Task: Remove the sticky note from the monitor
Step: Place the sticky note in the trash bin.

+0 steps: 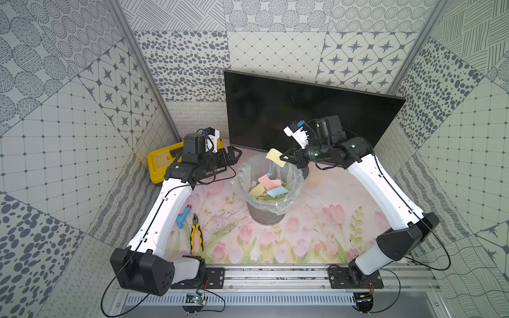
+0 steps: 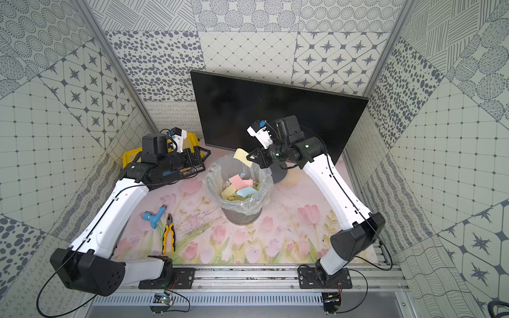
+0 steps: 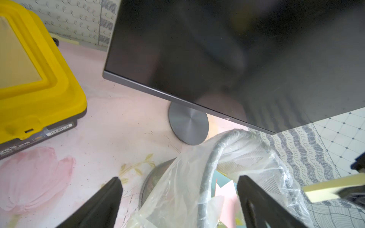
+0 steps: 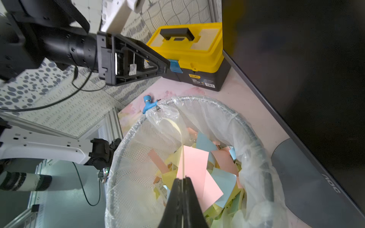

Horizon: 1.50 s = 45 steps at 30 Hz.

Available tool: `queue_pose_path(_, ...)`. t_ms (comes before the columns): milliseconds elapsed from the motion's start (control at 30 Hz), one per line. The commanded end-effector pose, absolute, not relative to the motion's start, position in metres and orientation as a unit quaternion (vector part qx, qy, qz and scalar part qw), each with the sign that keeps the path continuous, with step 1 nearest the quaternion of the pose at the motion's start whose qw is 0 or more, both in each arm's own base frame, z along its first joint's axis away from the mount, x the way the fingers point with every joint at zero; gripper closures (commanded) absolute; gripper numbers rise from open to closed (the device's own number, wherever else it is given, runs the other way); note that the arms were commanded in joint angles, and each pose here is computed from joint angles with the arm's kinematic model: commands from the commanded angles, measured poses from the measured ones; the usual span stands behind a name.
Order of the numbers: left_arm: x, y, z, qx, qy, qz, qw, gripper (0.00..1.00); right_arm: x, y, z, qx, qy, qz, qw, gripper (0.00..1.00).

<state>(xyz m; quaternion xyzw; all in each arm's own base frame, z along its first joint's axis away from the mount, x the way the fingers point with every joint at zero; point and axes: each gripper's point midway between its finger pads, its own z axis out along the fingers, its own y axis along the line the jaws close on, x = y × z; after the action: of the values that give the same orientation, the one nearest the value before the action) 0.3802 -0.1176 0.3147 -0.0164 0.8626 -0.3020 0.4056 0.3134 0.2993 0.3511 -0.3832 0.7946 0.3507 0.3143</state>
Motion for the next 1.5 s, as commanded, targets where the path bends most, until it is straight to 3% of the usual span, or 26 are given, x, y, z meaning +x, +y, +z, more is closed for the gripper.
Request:
queue_pose_path(0,0.362,-0.142,0.302,0.009,0.867,-0.365,0.339,0.12,0.306,0.300,0.324,-0.435,0.812,0.283,0.266,1.00)
queue_pose_path(200,0.357,-0.156,0.280,0.029,0.882,-0.361,0.302,0.19,0.302,0.320,0.303,-0.475,0.811,0.249,0.234,1.00)
queue_pose_path(467,0.358,-0.163,0.270,0.041,0.888,-0.361,0.282,0.36,0.302,0.333,0.287,-0.504,0.810,0.213,0.213,1.00)
queue_pose_path(767,0.361,-0.161,0.268,0.042,0.889,-0.354,0.287,0.39,0.300,0.341,0.264,-0.526,0.811,0.186,0.177,1.00)
queue_pose_path(1167,0.367,-0.157,0.275,0.038,0.887,-0.342,0.309,0.38,0.320,0.334,0.279,-0.513,0.818,0.139,0.219,0.41)
queue_pose_path(1300,0.368,-0.156,0.278,0.036,0.885,-0.341,0.315,0.37,0.323,0.332,0.292,-0.511,0.815,0.131,0.240,0.31)
queue_pose_path(1467,0.369,-0.156,0.280,0.036,0.883,-0.342,0.320,0.37,0.313,0.335,0.299,-0.522,0.804,0.155,0.240,0.27)
